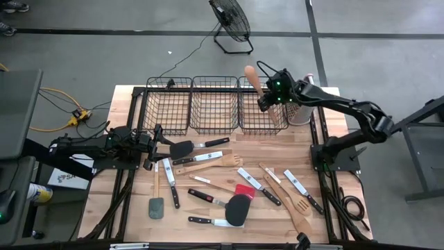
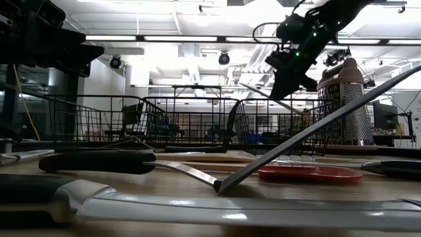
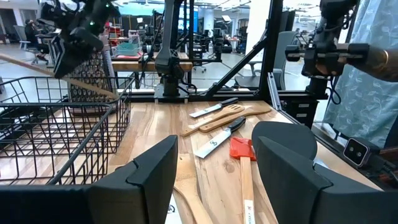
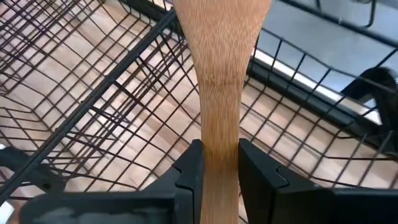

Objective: Pick & Place Kitchen Items
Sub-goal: Put the brown serving spoon into the right black wire basket

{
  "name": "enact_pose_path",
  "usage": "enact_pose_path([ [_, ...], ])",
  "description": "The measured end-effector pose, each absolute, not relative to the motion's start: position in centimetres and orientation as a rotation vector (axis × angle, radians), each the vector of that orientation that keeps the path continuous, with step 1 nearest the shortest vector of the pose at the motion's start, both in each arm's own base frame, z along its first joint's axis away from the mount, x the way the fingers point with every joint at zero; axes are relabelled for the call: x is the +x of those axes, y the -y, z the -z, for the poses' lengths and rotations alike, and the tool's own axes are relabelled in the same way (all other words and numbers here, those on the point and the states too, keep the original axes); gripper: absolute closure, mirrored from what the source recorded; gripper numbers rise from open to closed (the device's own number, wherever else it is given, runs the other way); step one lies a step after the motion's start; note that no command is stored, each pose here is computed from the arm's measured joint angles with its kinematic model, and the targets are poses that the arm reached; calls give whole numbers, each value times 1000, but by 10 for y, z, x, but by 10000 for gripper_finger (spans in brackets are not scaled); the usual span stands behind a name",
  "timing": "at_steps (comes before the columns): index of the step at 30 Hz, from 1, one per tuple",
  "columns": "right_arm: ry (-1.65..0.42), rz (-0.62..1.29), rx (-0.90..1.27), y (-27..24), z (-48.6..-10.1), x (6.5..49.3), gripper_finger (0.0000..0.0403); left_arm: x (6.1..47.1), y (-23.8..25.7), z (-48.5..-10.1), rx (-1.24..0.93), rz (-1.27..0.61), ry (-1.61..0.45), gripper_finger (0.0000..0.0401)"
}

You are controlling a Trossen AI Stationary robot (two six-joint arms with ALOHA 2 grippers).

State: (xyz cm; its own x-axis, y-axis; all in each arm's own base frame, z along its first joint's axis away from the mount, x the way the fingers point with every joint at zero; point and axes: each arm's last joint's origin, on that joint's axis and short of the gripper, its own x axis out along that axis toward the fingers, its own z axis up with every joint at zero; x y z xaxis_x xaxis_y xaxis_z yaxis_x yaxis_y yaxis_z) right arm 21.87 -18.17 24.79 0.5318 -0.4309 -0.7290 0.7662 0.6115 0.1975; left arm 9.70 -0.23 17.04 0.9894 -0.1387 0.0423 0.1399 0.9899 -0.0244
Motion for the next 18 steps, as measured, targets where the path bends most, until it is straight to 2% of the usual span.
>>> enact_pose_path([
  [18, -826, 778, 570, 199, -209, 228, 335, 97, 2, -170, -27, 140, 40, 189],
])
